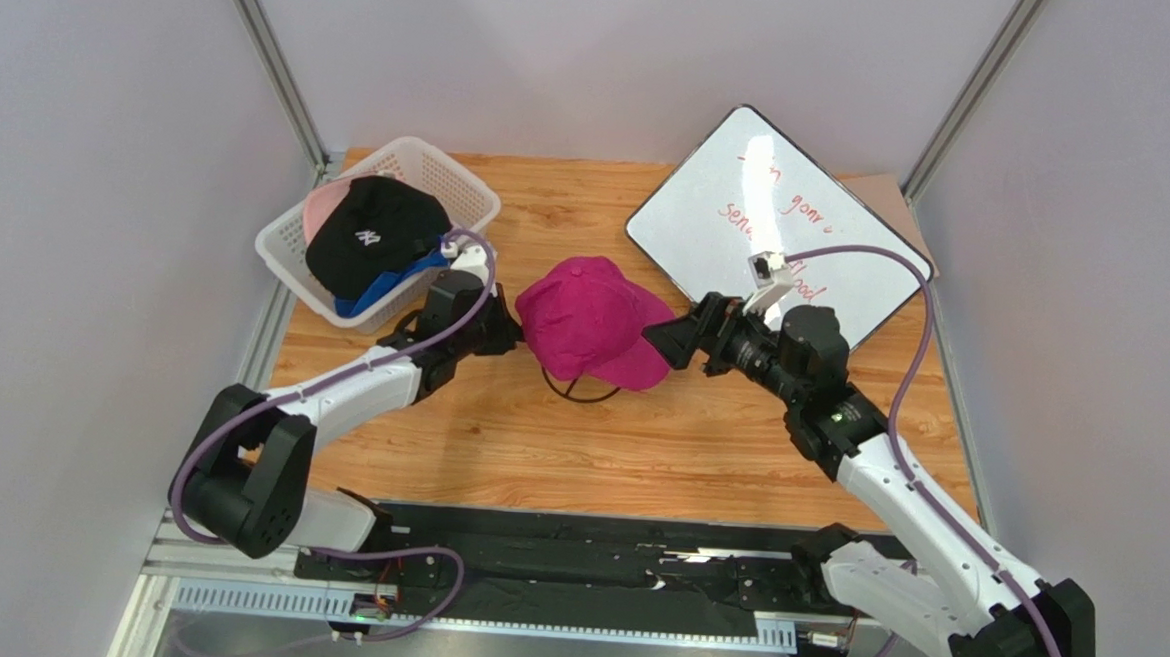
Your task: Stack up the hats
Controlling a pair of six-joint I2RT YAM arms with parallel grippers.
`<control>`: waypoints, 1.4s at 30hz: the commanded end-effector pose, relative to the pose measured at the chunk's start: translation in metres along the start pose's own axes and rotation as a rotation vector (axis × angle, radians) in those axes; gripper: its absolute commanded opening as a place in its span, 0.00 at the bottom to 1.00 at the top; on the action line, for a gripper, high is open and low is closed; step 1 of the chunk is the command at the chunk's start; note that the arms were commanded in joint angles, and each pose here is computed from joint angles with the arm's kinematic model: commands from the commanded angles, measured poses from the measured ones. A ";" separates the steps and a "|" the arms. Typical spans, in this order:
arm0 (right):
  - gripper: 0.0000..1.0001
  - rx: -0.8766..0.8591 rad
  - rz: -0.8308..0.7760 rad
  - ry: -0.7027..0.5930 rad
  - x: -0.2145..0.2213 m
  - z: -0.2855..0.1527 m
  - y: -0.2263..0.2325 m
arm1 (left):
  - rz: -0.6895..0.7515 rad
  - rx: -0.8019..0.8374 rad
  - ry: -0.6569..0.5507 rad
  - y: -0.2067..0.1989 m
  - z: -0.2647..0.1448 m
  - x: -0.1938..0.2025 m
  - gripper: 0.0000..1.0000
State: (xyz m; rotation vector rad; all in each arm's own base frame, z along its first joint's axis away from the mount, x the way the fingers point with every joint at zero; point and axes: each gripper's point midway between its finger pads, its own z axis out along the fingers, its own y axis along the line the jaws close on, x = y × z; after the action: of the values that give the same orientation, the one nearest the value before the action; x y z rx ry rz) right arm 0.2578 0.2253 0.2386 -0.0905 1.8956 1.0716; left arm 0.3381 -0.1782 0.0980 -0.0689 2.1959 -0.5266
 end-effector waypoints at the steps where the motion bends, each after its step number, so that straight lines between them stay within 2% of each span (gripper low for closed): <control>1: 0.89 -0.047 -0.062 -0.059 -0.028 0.005 0.025 | 0.021 0.001 -0.004 0.003 0.005 0.004 0.00; 9: 0.89 -0.040 -0.099 -0.028 -0.021 0.021 0.038 | 0.021 -0.013 0.002 0.009 0.005 0.012 0.00; 16: 0.90 0.136 -0.005 -0.010 -0.006 0.018 -0.012 | 0.012 0.024 -0.044 -0.002 -0.005 -0.004 0.00; 28: 0.90 0.051 0.188 -0.012 0.013 0.020 -0.063 | 0.019 0.023 -0.043 -0.002 -0.006 -0.005 0.00; 42: 0.89 -0.027 0.240 -0.012 0.018 0.033 -0.064 | 0.025 0.034 -0.063 -0.005 -0.013 -0.011 0.00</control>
State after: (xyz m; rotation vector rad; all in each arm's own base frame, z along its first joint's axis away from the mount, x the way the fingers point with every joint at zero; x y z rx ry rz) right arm 0.2945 0.2088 0.1552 0.1602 2.0136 1.1786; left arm 0.3348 -0.1765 0.1019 -0.0643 2.1635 -0.5376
